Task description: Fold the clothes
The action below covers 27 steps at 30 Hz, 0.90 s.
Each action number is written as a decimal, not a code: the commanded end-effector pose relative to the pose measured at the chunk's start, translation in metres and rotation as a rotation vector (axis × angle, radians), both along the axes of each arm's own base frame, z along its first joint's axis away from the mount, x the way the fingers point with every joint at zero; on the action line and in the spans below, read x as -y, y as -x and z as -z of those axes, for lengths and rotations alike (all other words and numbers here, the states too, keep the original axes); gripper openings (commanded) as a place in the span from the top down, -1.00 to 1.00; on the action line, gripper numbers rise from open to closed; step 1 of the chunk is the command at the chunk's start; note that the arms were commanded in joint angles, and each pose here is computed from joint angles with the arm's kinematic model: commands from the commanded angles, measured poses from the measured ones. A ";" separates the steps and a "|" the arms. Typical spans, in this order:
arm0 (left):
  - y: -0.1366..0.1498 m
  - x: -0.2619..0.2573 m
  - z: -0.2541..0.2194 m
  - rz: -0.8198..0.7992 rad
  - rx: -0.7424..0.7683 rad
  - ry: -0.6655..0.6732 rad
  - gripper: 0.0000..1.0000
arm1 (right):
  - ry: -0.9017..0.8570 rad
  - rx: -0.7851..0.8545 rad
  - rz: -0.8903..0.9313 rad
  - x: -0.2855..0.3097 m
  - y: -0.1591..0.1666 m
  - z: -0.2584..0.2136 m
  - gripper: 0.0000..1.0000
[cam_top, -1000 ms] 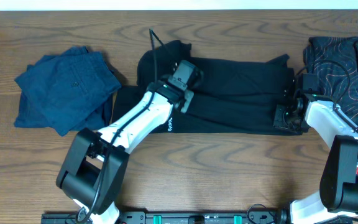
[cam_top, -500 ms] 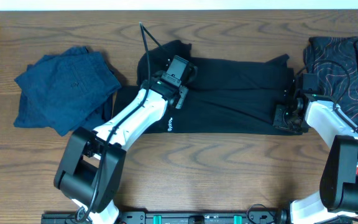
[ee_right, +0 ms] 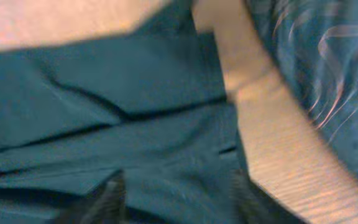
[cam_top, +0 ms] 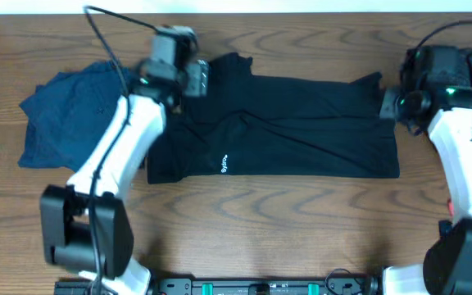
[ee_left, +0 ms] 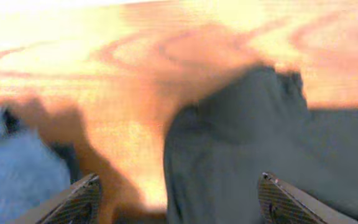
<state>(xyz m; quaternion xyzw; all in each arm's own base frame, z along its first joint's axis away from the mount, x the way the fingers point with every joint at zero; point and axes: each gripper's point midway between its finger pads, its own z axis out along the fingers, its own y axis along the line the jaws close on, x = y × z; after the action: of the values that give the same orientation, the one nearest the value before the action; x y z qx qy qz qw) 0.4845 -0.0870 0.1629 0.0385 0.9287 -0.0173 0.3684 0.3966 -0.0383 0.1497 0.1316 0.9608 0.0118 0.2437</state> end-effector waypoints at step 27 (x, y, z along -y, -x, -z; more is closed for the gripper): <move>-0.086 0.039 0.130 0.188 -0.164 0.203 0.88 | -0.005 -0.039 -0.030 -0.013 -0.005 0.017 0.35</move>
<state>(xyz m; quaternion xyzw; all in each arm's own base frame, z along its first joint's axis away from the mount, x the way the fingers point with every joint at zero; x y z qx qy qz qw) 0.5670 -0.1201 0.0245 0.0804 0.9453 -0.1371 0.2848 0.3985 -0.0274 0.1419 0.1191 0.9653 0.0161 0.2318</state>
